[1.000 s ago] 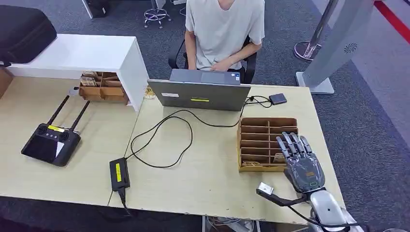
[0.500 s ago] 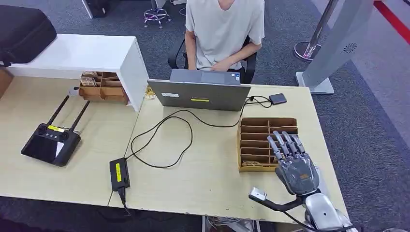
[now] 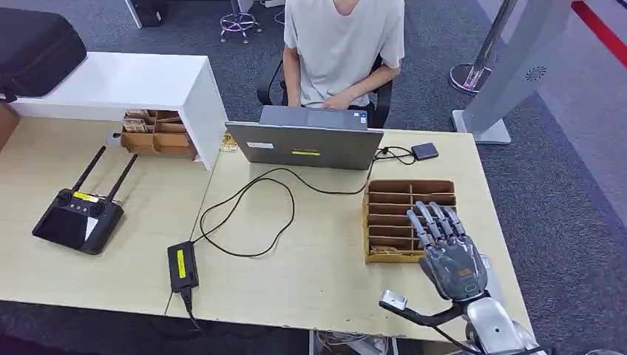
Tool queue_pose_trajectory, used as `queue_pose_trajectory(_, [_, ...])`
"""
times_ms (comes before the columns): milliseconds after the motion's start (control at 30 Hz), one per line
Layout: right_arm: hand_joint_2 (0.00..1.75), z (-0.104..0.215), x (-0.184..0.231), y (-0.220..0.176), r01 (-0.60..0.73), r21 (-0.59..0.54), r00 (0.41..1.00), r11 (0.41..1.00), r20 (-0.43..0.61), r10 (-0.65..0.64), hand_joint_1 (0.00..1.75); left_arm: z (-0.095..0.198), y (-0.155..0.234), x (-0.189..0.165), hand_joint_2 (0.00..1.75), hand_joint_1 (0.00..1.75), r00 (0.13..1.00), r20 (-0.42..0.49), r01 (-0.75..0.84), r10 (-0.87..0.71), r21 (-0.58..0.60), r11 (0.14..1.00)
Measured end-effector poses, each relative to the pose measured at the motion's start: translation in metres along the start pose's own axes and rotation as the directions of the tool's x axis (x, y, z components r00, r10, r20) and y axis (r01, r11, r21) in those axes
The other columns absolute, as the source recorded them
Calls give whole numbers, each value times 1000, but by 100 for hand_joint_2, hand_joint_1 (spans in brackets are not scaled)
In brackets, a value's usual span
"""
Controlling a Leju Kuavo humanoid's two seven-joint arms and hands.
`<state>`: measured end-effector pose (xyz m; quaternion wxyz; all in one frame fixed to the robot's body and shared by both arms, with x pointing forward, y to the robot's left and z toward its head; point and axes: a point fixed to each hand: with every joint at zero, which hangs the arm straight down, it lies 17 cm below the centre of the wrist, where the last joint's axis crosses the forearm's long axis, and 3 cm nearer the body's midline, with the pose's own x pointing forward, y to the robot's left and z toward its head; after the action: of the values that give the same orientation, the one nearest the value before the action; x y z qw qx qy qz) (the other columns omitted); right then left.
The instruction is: Pass the card to the sensor for recognition and then transmit it.
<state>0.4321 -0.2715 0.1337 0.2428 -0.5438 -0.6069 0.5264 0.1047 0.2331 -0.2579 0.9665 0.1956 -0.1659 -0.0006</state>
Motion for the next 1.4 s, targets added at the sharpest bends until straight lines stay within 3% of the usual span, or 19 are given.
queue_pose_trajectory(733, [175,32,42,-8,74,11,995,997,67,-74,0,-1,2,-1,175,0,1000,-6,-22,22,7,1000])
queue_pose_trajectory(1400, [175,34,99,-6,173,34,973,984,146,-176,0,-1,3,-1,175,0,1000,-10,-26,26,9,1000])
